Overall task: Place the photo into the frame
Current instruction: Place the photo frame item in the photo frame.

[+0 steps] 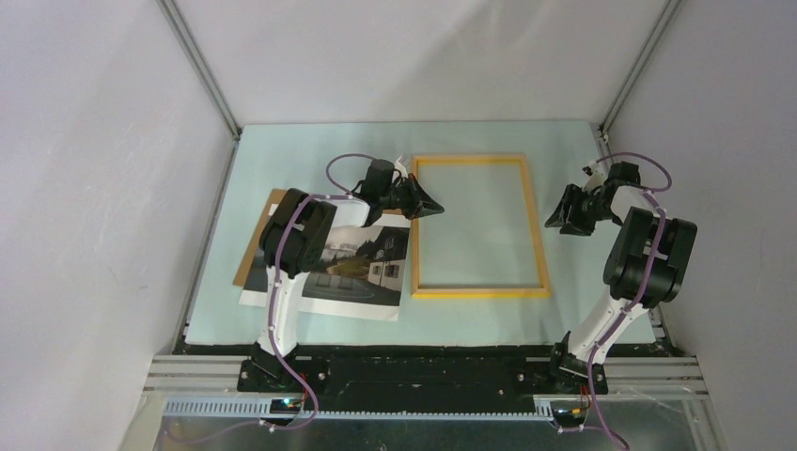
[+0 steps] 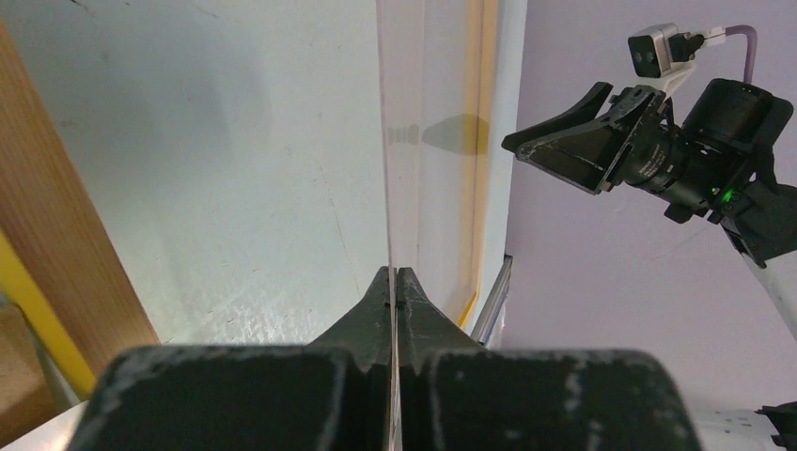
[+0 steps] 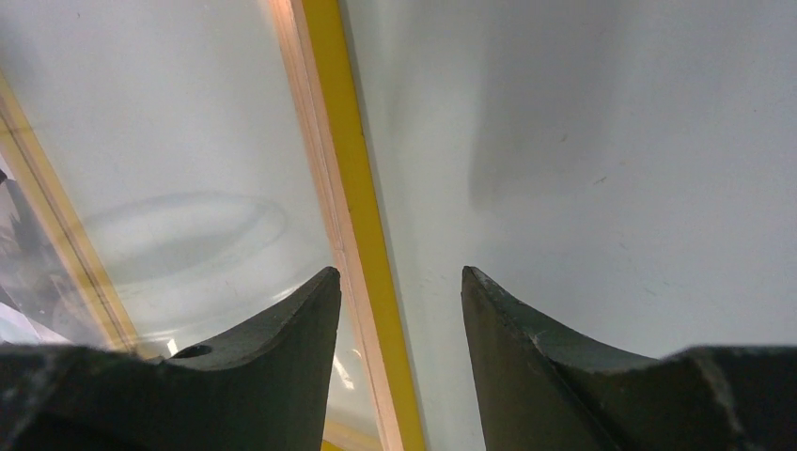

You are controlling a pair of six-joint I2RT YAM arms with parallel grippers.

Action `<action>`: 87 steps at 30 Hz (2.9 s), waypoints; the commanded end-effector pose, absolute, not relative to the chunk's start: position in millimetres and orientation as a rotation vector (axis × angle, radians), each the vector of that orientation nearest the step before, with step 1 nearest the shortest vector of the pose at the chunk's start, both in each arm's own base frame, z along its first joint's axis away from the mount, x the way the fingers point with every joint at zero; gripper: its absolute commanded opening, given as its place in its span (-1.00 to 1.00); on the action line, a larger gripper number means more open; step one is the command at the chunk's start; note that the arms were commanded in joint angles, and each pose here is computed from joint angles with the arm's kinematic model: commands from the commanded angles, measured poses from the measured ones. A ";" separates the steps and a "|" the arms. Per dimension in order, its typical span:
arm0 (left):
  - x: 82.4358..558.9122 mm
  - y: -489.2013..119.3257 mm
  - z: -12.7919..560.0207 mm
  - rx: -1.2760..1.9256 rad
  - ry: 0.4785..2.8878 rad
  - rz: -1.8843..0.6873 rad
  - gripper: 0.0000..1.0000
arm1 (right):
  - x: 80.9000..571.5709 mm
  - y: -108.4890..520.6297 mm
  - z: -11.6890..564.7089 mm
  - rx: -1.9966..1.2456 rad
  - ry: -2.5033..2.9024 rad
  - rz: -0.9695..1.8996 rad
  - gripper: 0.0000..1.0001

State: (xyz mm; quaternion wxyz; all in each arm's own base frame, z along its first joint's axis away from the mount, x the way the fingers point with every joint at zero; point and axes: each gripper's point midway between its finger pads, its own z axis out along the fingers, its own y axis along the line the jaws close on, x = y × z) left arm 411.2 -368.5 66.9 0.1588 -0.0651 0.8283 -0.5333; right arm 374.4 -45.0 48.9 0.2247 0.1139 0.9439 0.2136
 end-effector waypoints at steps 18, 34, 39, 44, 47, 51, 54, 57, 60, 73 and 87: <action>411.9 -362.6 88.6 -0.144 2.307 -1.472 -1.00 | 375.3 -31.2 48.5 0.272 2.593 0.672 0.10; 408.9 -361.9 83.4 -0.157 2.323 -1.441 -1.00 | 375.8 -32.7 49.0 0.282 2.589 0.673 0.10; 409.4 -364.3 84.1 -0.163 2.327 -1.450 -1.00 | 375.6 -32.5 48.6 0.284 2.591 0.675 0.10; 406.9 -368.2 83.2 -0.165 2.337 -1.462 -1.00 | 375.3 -31.9 47.8 0.284 2.593 0.677 0.10; 404.8 -370.0 81.8 -0.170 2.346 -1.469 -1.00 | 375.3 -31.1 47.2 0.283 2.596 0.678 0.10; 402.6 -372.7 82.6 -0.170 2.350 -1.477 -1.00 | 374.6 -29.4 45.3 0.284 2.602 0.684 0.10; 400.6 -375.2 82.8 -0.171 2.355 -1.485 -1.00 | 373.9 -27.5 43.5 0.280 2.609 0.689 0.10; 399.7 -375.9 82.4 -0.175 2.359 -1.489 -1.00 | 373.3 -25.3 41.2 0.278 2.618 0.694 0.10; 398.5 -376.6 82.2 -0.179 2.362 -1.491 -1.00 | 372.7 -22.2 39.0 0.268 2.628 0.694 0.09; 392.2 -373.4 72.6 -0.220 2.417 -1.451 -1.00 | 373.7 -13.1 31.4 0.231 2.657 0.671 0.09; 387.2 -376.2 63.9 -0.212 2.483 -1.395 -1.00 | 372.2 -8.4 23.5 0.210 2.689 0.641 0.03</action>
